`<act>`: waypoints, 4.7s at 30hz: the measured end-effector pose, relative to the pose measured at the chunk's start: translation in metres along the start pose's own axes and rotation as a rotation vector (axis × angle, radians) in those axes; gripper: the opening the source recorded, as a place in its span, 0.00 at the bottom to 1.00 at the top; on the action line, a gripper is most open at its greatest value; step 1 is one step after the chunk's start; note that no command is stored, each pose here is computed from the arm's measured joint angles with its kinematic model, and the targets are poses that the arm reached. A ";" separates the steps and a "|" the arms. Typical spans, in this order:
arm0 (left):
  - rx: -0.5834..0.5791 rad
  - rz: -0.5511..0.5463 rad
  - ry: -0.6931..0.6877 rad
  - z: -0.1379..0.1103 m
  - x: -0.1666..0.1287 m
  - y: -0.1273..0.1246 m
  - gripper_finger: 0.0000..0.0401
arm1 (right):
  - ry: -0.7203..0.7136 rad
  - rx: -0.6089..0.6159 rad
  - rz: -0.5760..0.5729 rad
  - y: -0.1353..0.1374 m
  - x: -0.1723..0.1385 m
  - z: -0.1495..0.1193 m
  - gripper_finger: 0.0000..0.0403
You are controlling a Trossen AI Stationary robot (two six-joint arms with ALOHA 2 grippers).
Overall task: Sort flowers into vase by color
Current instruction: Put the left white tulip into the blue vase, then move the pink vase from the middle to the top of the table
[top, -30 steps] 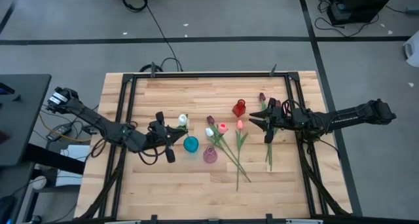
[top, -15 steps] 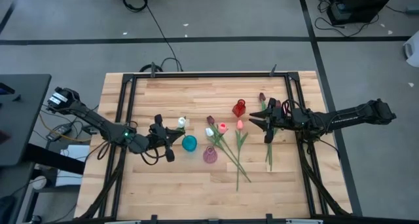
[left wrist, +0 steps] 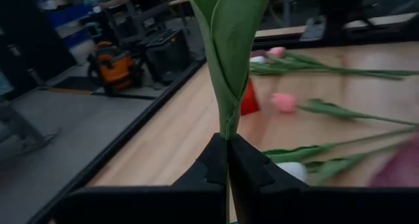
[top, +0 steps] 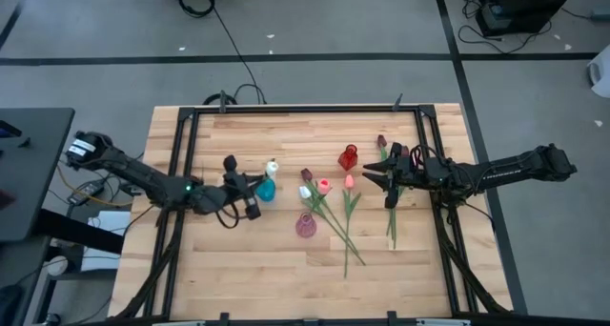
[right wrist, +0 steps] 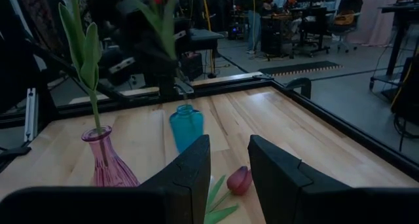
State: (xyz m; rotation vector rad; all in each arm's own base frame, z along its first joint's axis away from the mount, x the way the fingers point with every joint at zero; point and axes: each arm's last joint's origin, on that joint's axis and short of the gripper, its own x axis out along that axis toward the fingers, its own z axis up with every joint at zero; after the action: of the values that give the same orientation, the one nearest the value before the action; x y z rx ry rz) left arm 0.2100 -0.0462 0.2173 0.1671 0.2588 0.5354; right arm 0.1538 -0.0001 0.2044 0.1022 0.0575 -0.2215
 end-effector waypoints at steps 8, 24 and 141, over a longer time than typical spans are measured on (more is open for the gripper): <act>-0.037 0.052 0.024 0.000 0.027 0.030 0.02 | -0.018 0.003 0.002 0.000 0.000 0.002 0.29; -0.087 0.079 0.011 -0.002 0.060 0.092 0.02 | -0.016 0.000 0.009 0.000 0.000 0.002 0.29; -0.277 0.018 -0.108 -0.006 0.207 0.021 0.32 | 0.017 -0.013 0.001 0.003 0.013 -0.006 0.29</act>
State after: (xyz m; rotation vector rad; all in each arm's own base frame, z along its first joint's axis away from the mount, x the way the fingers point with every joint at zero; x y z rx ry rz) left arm 0.3701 0.0803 0.1751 -0.0705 0.0762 0.5729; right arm 0.1664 0.0005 0.1978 0.0913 0.0759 -0.2194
